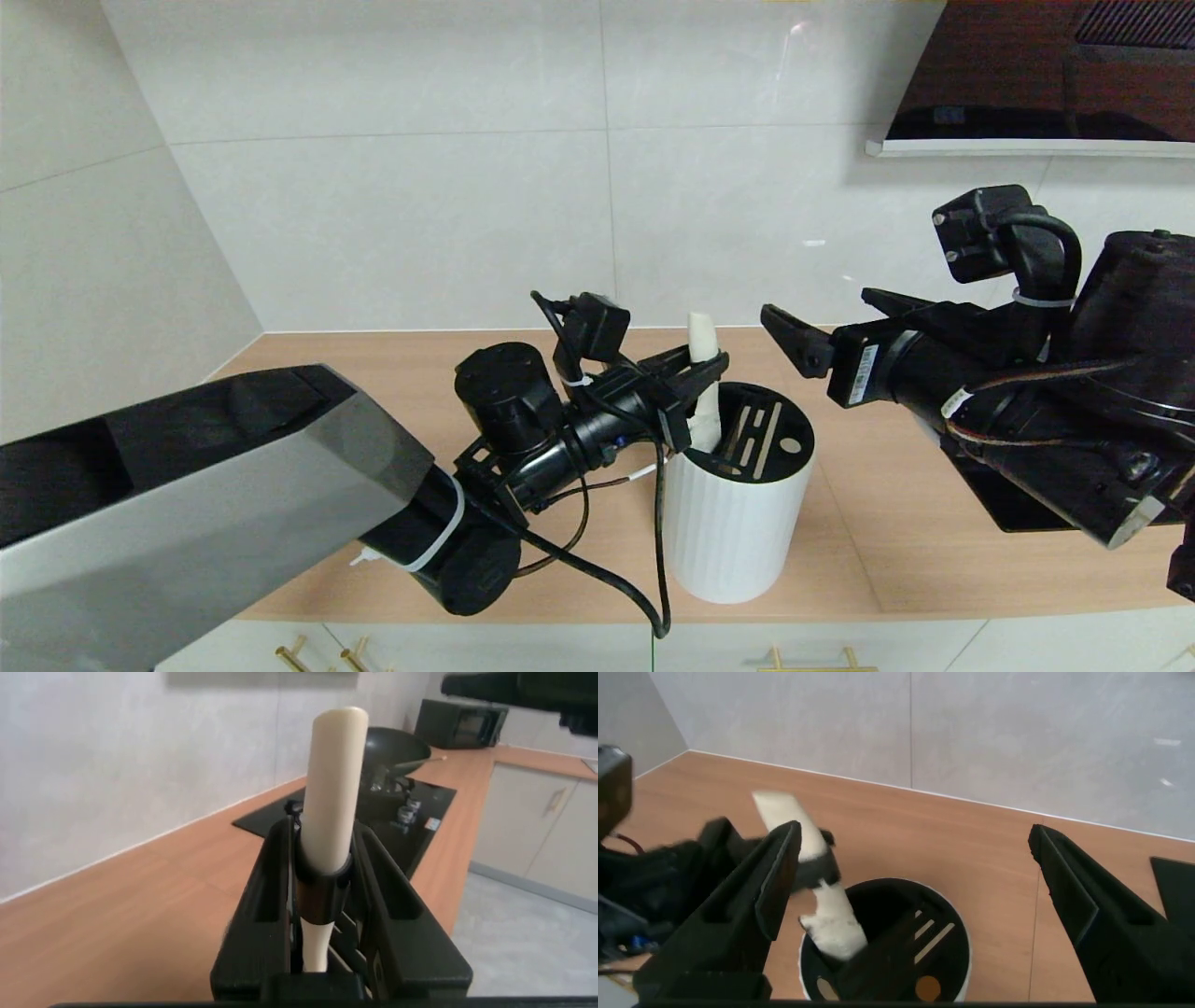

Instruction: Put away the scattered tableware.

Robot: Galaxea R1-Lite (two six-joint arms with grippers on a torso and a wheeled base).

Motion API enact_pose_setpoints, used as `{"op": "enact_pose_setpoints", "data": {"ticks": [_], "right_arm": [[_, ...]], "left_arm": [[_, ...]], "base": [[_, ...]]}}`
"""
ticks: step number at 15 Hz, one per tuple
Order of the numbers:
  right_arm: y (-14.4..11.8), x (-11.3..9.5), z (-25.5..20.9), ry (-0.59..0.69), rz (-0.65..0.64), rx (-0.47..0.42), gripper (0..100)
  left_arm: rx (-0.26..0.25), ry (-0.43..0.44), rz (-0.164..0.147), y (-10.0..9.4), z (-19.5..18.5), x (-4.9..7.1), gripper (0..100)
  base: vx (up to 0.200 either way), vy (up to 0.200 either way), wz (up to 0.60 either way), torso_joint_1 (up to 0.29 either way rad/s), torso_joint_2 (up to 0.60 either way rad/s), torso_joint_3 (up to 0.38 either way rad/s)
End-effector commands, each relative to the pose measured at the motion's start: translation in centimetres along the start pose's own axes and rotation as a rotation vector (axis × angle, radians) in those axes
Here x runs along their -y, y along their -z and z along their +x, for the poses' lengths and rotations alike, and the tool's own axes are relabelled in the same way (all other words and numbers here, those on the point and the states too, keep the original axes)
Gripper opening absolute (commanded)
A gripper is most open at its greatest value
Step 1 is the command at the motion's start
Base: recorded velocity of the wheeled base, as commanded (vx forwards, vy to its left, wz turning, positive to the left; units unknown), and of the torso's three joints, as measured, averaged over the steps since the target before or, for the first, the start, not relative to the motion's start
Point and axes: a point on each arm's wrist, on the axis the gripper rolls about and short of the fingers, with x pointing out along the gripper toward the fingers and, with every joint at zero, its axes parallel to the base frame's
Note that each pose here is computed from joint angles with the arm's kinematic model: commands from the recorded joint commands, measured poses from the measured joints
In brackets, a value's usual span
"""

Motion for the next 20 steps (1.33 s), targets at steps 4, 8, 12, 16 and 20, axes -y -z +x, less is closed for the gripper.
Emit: {"op": "enact_pose_setpoints", "data": {"ticks": [4,8,12,16,20], "right_arm": [[0.1,0.0,0.1,0.000,-0.001,-0.003,100],[0.1,0.0,0.1,0.000,0.000,-0.004,100],[0.1,0.0,0.1,0.000,-0.001,-0.003,100],[0.1,0.0,0.1,0.000,-0.001,-0.003,100],[-0.1,0.0,0.0,0.001,0.001,0.005,100]], "left_arm": [[-0.015,0.001,-0.007,0.7,0.1,0.0,0],[-0.012,-0.007,-0.007,0.7,0.1,0.1,0],[0.006,-0.004,-0.003,0.5,0.2,0.1,100],[0.008,-0.005,-0.009,0.5,0.1,0.1,100],[0.133,-0.017,-0.006,-3.1,-0.1,1.0,100]], "base": [[0.000,0.000,0.00,0.000,0.00,0.000],[0.000,0.000,0.00,0.000,0.00,0.000],[0.000,0.000,0.00,0.000,0.00,0.000],[0.000,0.000,0.00,0.000,0.00,0.000],[0.000,0.000,0.00,0.000,0.00,0.000]]}}
